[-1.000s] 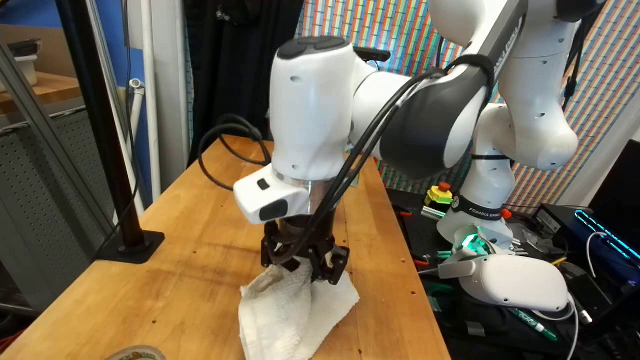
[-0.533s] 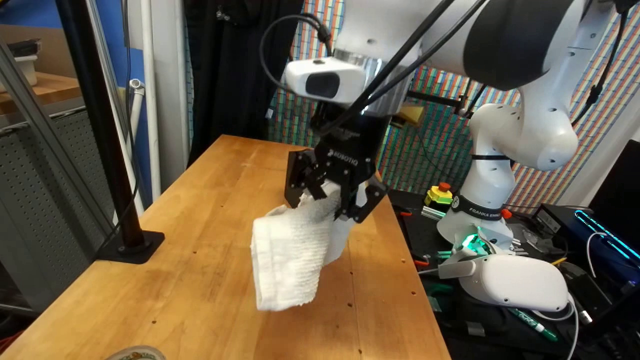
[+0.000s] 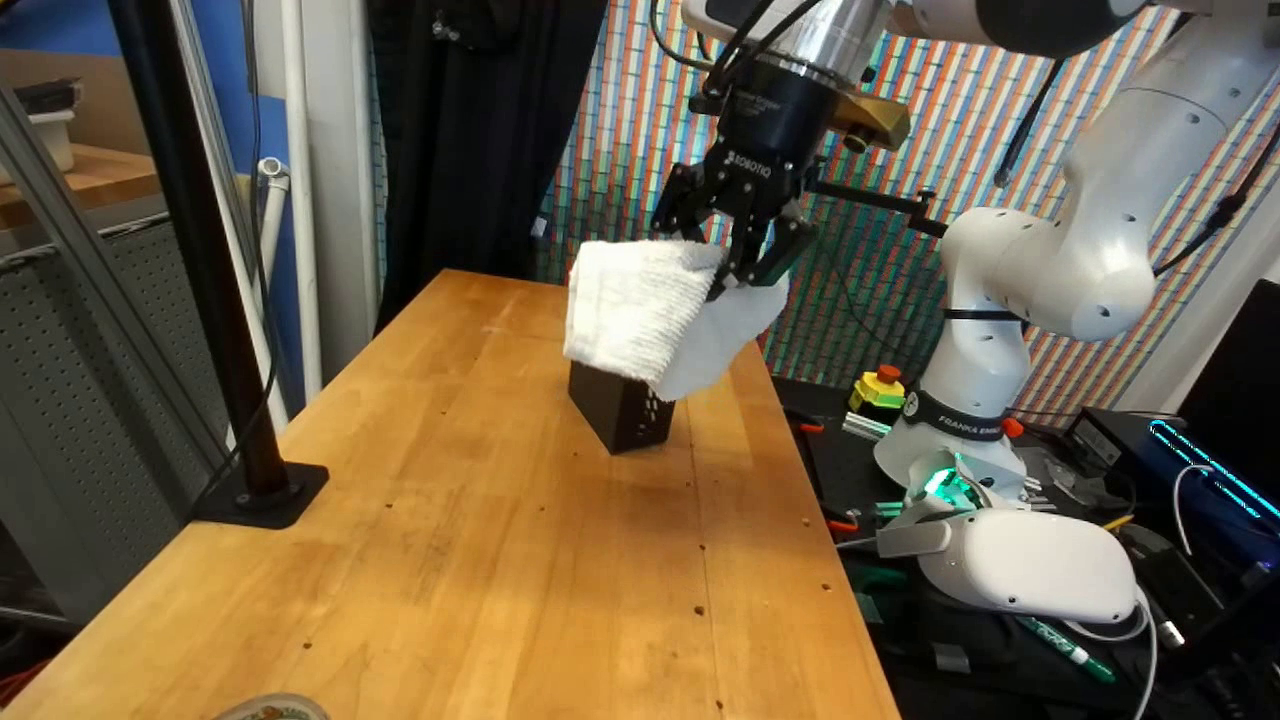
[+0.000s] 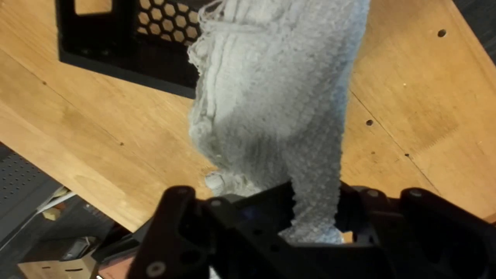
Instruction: Put the white towel in the black box
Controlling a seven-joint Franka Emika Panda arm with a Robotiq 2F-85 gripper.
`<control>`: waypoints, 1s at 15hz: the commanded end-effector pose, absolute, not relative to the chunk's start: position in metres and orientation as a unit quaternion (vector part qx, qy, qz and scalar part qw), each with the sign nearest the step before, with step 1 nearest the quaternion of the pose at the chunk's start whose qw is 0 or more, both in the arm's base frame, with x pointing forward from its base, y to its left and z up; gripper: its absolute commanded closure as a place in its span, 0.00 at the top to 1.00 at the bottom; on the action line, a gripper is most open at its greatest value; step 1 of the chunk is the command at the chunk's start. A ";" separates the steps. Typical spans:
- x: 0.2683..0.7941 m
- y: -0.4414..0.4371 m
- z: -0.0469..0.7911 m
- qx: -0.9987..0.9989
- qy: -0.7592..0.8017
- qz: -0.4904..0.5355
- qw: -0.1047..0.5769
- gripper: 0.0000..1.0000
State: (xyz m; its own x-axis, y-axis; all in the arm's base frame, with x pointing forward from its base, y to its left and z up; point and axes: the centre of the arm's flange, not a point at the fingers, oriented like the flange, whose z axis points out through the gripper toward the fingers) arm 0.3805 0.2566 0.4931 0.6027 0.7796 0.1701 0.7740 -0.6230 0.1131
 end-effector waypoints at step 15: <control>0.428 0.151 0.463 0.894 0.437 0.102 0.003 0.16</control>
State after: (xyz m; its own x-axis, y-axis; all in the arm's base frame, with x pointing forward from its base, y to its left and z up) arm 0.4159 0.1440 0.4761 0.6285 0.7604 0.1638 0.7551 -0.6469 0.1061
